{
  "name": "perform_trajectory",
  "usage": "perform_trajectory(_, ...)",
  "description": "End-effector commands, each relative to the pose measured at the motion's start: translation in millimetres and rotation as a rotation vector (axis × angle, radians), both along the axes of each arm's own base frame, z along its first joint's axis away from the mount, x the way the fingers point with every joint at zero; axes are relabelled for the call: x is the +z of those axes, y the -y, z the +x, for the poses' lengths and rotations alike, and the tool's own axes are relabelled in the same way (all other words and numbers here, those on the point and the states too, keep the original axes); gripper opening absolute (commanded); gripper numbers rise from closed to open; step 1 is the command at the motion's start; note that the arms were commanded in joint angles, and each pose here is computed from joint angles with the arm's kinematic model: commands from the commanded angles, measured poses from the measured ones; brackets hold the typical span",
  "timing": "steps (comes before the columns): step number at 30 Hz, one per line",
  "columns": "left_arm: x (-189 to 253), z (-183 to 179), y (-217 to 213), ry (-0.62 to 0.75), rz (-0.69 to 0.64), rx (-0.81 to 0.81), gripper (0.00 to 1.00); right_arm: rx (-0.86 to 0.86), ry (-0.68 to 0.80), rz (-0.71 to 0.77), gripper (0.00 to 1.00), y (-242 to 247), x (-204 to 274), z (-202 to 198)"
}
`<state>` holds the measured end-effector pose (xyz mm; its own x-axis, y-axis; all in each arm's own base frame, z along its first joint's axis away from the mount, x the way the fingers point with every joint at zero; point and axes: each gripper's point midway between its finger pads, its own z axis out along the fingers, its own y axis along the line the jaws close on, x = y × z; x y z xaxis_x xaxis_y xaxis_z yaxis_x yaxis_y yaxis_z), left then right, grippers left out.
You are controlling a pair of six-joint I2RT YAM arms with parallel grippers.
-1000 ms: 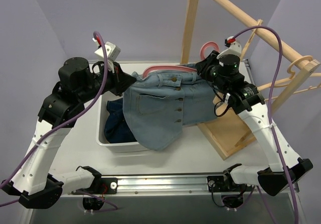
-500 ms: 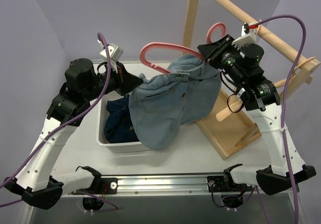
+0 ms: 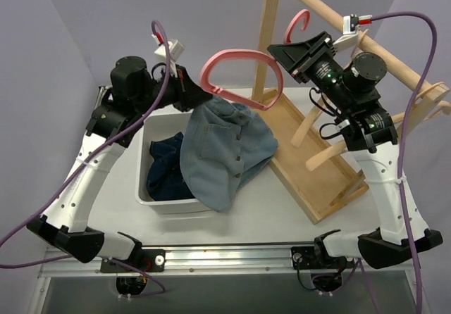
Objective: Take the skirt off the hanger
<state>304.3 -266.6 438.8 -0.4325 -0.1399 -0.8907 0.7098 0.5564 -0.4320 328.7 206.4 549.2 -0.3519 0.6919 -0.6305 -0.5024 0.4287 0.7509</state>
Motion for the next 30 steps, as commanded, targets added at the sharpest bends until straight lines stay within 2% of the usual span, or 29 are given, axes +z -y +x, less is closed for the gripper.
perform_trajectory(1, 111.0, -17.1, -38.8, 0.281, -0.103, 0.080, 0.02, -0.081, 0.160, -0.040, 0.00, 29.7, 48.7, -40.6)
perform_trajectory(6, 186.1, -41.1, -85.5, 0.476, -0.118, 0.216, 0.02, -0.179, 0.143, -0.111, 0.00, 51.1, 38.5, -51.7)
perform_trajectory(10, 205.6, -54.1, -97.6, 0.526, -0.119, 0.243, 0.02, -0.216, 0.137, -0.160, 0.00, 58.7, 30.6, -54.4)
perform_trajectory(17, 230.0, -82.1, -114.0, 0.603, -0.148, 0.282, 0.02, -0.235, 0.115, -0.218, 0.00, 61.7, 13.6, -49.7)
perform_trajectory(26, 228.8, -77.5, -120.3, 0.600, -0.117, 0.317, 0.02, -0.248, 0.101, -0.254, 0.00, 64.1, 1.1, -47.8)
perform_trajectory(30, 247.5, -84.8, -141.8, 0.679, -0.091, 0.418, 0.02, -0.247, 0.095, -0.261, 0.00, 63.8, -1.6, -46.2)
